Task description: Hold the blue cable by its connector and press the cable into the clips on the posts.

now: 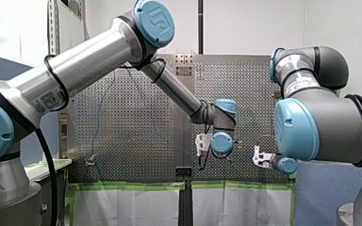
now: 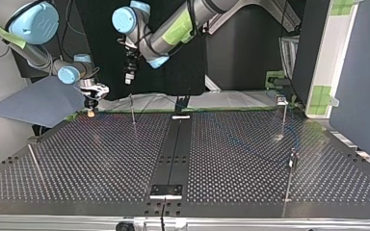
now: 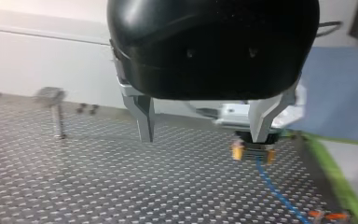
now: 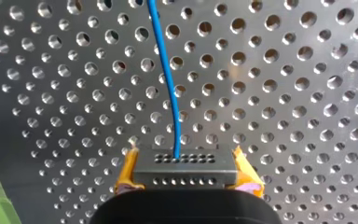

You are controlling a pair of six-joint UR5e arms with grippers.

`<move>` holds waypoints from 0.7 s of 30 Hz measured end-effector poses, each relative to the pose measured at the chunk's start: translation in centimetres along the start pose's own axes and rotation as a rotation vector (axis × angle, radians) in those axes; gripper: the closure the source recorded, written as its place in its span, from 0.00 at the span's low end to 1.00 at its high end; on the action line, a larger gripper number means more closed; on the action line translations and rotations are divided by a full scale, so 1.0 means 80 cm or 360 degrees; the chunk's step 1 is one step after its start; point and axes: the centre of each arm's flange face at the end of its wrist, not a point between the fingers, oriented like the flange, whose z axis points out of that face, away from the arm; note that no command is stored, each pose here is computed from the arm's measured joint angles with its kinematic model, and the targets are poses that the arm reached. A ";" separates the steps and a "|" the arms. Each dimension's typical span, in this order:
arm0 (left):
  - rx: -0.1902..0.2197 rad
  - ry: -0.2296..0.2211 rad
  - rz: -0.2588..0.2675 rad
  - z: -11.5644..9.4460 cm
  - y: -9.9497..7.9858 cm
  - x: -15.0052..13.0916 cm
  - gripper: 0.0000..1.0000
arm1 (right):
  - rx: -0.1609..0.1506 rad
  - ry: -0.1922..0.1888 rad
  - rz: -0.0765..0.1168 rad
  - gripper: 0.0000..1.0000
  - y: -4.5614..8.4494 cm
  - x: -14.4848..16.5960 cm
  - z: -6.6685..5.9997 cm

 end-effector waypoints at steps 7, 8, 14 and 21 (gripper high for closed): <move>0.0016 -0.0060 -0.0103 -0.010 0.010 -0.029 0.00 | 0.0007 -0.0001 0.0000 1.00 -0.002 0.000 0.000; 0.0024 -0.0067 -0.0118 -0.011 0.011 -0.033 0.00 | 0.0008 -0.0001 0.0000 1.00 -0.003 0.000 0.000; 0.0106 -0.0121 -0.0248 -0.021 0.015 -0.059 0.00 | 0.0023 -0.0002 0.0000 1.00 -0.004 -0.001 0.000; 0.0174 -0.0198 -0.0361 -0.038 0.021 -0.090 0.00 | 0.0034 -0.0002 -0.0001 1.00 -0.009 -0.001 0.001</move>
